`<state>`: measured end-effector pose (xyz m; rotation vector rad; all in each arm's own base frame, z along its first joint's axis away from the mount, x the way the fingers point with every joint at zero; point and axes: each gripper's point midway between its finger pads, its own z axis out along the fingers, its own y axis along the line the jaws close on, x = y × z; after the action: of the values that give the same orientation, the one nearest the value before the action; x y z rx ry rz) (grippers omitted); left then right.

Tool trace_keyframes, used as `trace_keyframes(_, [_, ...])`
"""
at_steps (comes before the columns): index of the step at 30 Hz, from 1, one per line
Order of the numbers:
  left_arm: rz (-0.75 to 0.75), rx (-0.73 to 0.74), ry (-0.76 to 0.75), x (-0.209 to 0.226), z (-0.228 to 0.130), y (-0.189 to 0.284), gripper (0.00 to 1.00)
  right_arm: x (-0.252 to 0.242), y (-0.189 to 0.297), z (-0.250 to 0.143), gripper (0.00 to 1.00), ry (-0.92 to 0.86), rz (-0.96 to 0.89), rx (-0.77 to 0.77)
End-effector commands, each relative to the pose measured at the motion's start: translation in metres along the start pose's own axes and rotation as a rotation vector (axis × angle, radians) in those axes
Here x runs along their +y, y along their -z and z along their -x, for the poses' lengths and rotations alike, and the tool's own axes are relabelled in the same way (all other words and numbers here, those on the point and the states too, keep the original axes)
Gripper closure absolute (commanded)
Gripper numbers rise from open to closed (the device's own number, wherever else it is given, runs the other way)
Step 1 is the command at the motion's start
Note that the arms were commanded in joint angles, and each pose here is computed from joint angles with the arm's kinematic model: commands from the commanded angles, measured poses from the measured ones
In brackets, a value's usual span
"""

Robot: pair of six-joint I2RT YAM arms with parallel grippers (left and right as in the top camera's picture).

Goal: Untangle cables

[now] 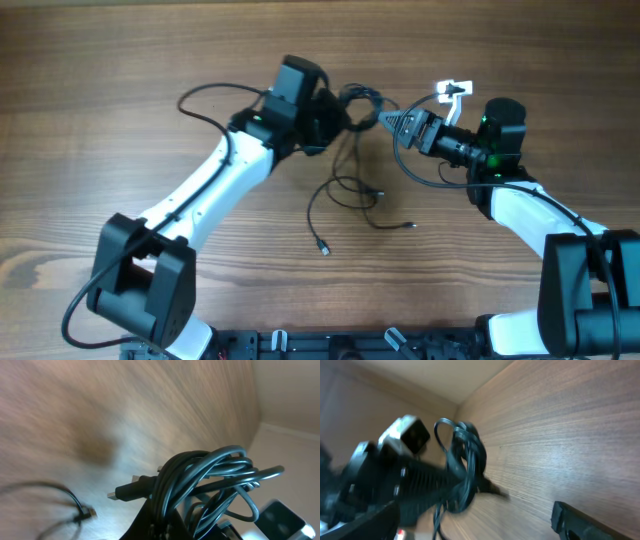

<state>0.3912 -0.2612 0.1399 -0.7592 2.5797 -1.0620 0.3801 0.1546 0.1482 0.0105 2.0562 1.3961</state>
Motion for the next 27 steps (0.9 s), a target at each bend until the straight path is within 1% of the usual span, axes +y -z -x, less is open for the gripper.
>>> trace_keyframes(1, [-0.03,-0.075,-0.38,-0.011,0.021,0.036,0.96,0.005,0.023,0.005,0.0,0.145,0.094,0.024])
trace_keyframes(3, [-0.044,-0.077,-0.555,-0.018,0.014,0.05,0.96,0.013,0.047,0.017,0.0,0.205,0.177,0.011])
trace_keyframes(5, [-0.097,-0.045,-0.705,-0.03,-0.002,0.058,0.96,0.017,0.066,0.027,0.0,0.276,0.218,-0.012])
trace_keyframes(7, [-0.135,-0.016,-0.801,-0.041,-0.023,0.057,0.96,0.017,0.072,0.032,0.02,0.283,0.216,-0.03])
trace_keyframes(9, [-0.146,0.014,-0.872,-0.044,-0.041,0.05,0.96,0.024,0.067,0.024,0.06,0.284,0.249,0.005])
trace_keyframes(10, [-0.148,0.035,-0.93,-0.046,-0.054,0.044,0.96,0.033,0.059,0.014,0.12,0.29,0.287,0.046])
trace_keyframes(11, [-0.13,0.032,-0.95,-0.045,-0.06,0.039,0.96,0.039,0.052,0.008,0.18,0.294,0.305,0.069])
trace_keyframes(12, [-0.113,0.023,-0.956,-0.044,-0.061,0.036,0.96,0.043,0.048,0.003,0.23,0.3,0.318,0.085])
trace_keyframes(15, [-0.065,-0.008,-0.969,-0.041,-0.061,0.033,0.96,0.055,0.035,-0.011,0.34,0.305,0.356,0.135])
trace_keyframes(16, [-0.065,-0.007,-0.962,-0.041,-0.061,0.033,0.96,0.058,0.032,-0.015,0.41,0.307,0.366,0.147])
trace_keyframes(17, [-0.065,-0.002,-0.96,-0.041,-0.062,0.033,0.96,0.061,0.029,-0.019,0.54,0.31,0.374,0.158])
trace_keyframes(19, [-0.053,0.008,-0.957,-0.037,-0.063,0.033,0.96,0.061,0.028,-0.019,0.94,0.308,0.376,0.161])
trace_keyframes(20, [-0.037,0.002,-0.955,-0.035,-0.06,0.033,0.96,0.061,0.028,-0.019,0.96,0.304,0.375,0.161])
trace_keyframes(22, [0.019,-0.045,-0.943,-0.028,-0.047,0.034,0.96,0.062,0.029,-0.021,0.96,0.279,0.383,0.175])
trace_keyframes(23, [0.023,-0.066,-0.917,-0.029,-0.041,0.035,0.96,0.064,0.031,-0.023,0.96,0.28,0.396,0.188])
trace_keyframes(25, [-0.021,-0.137,-0.797,-0.042,-0.022,0.039,0.96,0.063,0.031,-0.028,0.96,0.253,0.402,0.208])
trace_keyframes(27, [-0.081,-0.198,-0.71,-0.057,-0.007,0.044,0.96,0.06,0.031,-0.031,0.96,0.239,0.398,0.216])
